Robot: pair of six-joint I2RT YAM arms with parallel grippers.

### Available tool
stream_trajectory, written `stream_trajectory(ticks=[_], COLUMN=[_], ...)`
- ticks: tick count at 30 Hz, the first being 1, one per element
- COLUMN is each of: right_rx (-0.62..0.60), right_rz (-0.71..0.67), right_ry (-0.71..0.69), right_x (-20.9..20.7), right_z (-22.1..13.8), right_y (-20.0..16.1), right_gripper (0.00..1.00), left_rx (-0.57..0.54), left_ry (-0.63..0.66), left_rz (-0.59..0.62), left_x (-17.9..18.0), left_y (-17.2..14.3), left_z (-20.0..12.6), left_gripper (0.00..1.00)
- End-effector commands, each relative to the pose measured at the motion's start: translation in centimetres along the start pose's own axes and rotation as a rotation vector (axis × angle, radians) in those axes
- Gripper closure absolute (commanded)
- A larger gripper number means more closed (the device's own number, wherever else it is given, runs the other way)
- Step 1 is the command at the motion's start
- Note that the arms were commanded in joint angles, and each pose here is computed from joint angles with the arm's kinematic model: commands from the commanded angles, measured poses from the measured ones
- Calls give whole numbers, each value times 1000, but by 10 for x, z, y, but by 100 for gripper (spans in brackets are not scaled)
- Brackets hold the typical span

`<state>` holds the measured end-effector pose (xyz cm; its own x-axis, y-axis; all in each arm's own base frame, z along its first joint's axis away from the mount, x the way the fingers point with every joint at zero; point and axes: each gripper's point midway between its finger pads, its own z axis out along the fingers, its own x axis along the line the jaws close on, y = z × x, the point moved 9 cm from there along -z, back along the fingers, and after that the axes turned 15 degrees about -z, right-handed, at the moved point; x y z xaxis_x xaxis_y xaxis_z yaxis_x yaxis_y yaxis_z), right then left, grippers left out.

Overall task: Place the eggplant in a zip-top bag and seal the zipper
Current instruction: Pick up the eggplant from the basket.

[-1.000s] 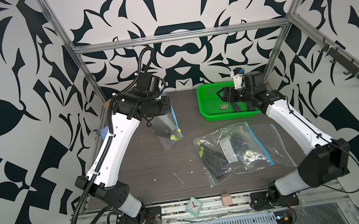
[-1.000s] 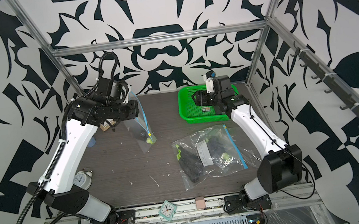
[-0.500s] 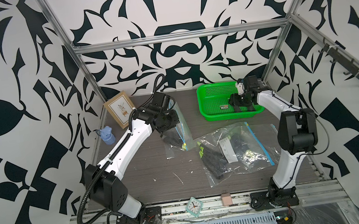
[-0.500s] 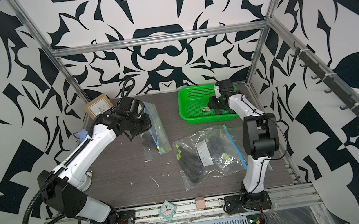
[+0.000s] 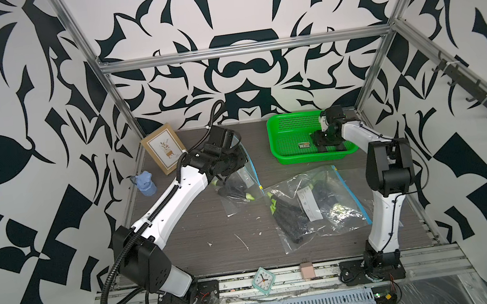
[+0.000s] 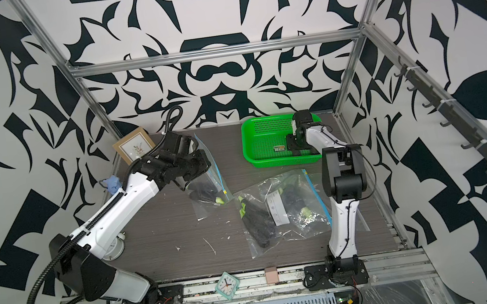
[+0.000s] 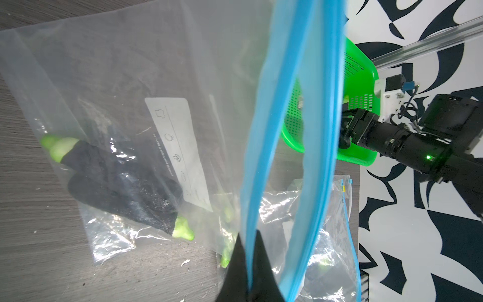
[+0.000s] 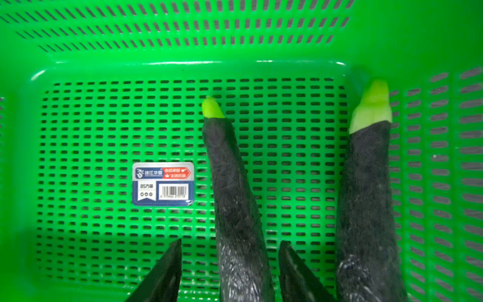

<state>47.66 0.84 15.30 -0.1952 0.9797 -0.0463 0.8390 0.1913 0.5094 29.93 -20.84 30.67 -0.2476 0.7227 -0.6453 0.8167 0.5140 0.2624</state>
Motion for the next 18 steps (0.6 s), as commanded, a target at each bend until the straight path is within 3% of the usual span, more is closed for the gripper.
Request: stream_trajectory(ticks=[1, 9, 11, 15, 18], right_rx=[-20, 13, 5, -21, -80], right_rz=[-12, -4, 1, 9, 11], right_ry=[-35, 2, 17, 30, 41], right_x=[-7, -6, -5, -4, -2], right_z=[-8, 12, 14, 10, -7], right_y=[10, 4, 4, 6, 12], right_gripper=[40, 42, 51, 77, 89], left_rx=[-14, -1, -1, -1, 0], left_ry=[-26, -36, -38, -38, -37], left_rz=[-9, -7, -6, -6, -8], left_x=[-8, -11, -11, -10, -10], left_y=[4, 4, 3, 3, 2], left_z=[-3, -2, -3, -4, -4], left_gripper=[100, 100, 100, 100, 100])
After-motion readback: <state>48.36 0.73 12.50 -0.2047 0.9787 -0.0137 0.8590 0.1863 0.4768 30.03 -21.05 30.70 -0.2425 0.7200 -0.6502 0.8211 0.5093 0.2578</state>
